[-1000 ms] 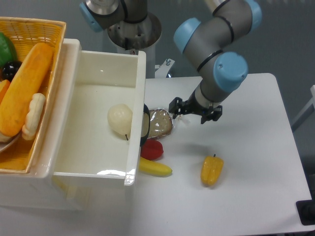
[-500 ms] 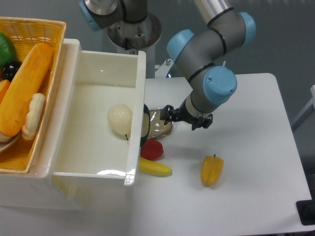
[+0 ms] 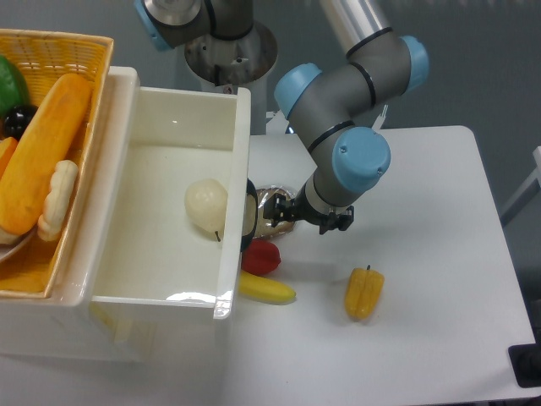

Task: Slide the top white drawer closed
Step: 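Lower the gripper beside the drawer's front edge near the wrapped bun, then push the drawer front with the gripper into the cabinet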

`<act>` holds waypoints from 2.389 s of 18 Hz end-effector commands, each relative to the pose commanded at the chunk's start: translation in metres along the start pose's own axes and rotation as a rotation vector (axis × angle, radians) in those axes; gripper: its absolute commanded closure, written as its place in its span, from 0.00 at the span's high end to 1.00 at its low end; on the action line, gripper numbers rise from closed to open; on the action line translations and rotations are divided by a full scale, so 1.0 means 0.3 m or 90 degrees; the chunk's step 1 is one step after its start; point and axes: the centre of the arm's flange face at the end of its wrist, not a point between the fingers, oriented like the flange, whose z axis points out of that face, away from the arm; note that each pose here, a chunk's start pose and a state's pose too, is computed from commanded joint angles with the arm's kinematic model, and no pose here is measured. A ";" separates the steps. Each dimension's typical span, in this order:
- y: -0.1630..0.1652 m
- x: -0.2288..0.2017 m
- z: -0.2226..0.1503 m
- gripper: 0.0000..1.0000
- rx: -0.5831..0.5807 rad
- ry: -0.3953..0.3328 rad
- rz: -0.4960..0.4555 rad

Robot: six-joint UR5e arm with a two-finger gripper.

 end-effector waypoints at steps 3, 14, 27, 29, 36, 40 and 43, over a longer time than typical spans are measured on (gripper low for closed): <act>-0.012 0.030 0.000 1.00 0.002 0.000 0.000; -0.025 0.067 -0.022 1.00 0.021 0.015 0.006; -0.043 0.164 -0.037 1.00 0.037 0.036 0.034; -0.045 0.177 -0.034 1.00 0.036 0.037 0.038; -0.048 0.235 -0.040 1.00 0.037 0.038 0.051; -0.052 0.272 -0.039 1.00 0.039 0.042 0.060; -0.054 0.295 -0.042 1.00 0.043 0.046 0.066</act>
